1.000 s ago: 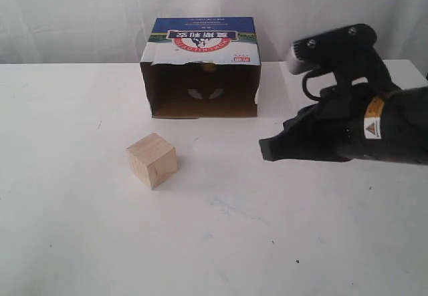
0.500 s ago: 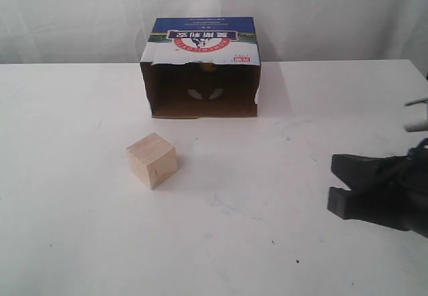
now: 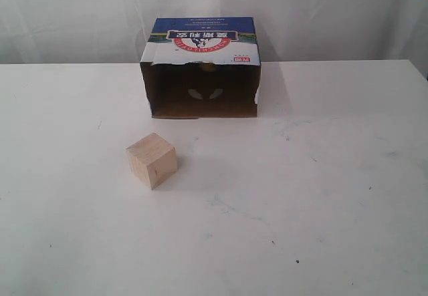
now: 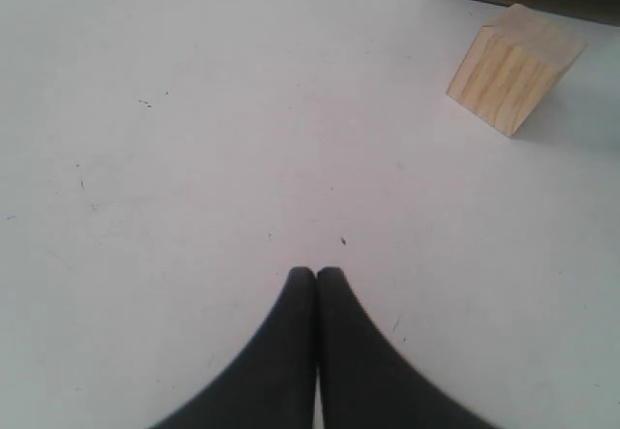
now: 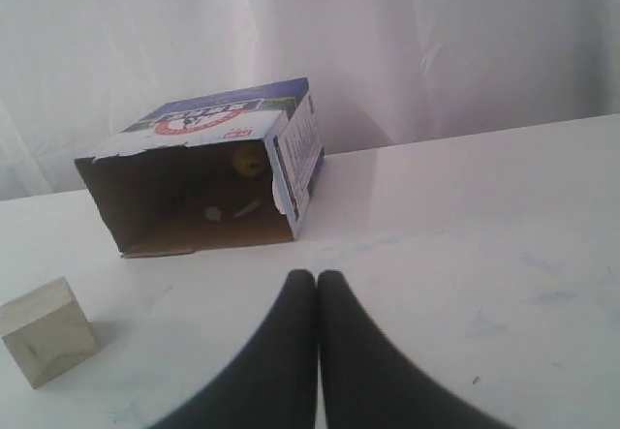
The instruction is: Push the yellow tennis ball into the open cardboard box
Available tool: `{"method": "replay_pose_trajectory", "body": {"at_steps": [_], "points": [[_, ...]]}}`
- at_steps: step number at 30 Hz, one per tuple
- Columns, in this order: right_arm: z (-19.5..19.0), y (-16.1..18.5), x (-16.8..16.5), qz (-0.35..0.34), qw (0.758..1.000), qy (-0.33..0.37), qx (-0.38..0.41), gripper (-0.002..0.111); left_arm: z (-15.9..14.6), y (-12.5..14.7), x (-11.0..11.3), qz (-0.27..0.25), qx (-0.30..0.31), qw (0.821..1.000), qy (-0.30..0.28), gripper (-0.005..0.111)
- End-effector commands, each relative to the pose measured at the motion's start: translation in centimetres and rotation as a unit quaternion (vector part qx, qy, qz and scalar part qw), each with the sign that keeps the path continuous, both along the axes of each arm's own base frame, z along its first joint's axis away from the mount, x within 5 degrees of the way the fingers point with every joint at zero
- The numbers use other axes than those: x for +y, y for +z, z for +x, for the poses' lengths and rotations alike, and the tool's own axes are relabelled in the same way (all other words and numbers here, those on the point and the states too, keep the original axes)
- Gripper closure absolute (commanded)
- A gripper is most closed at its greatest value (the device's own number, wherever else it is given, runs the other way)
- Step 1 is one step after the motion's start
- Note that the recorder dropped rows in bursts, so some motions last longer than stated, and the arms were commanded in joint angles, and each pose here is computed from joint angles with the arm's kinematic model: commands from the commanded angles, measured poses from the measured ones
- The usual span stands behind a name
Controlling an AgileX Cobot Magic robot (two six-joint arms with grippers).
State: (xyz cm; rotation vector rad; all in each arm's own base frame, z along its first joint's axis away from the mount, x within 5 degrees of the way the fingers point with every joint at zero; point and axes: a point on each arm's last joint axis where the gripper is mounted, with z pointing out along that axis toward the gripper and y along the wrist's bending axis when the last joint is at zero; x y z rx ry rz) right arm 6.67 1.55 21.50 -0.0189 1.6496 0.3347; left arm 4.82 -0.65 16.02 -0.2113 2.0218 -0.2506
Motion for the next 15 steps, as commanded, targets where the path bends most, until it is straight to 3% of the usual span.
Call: {"method": "replay_pose_trajectory", "body": {"at_steps": [1, 15], "points": [[-0.5, -1.3, -0.2, -0.004, 1.000, -0.005, -0.006, 0.108, -0.2, -0.4, -0.1, -0.001, 0.017, 1.000, -0.005, 0.107], [-1.2, -2.5, -0.7, -0.017, 0.998, -0.020, 0.050, 0.108, -0.2, -0.4, -0.1, -0.001, 0.017, 1.000, -0.005, 0.107]]}}
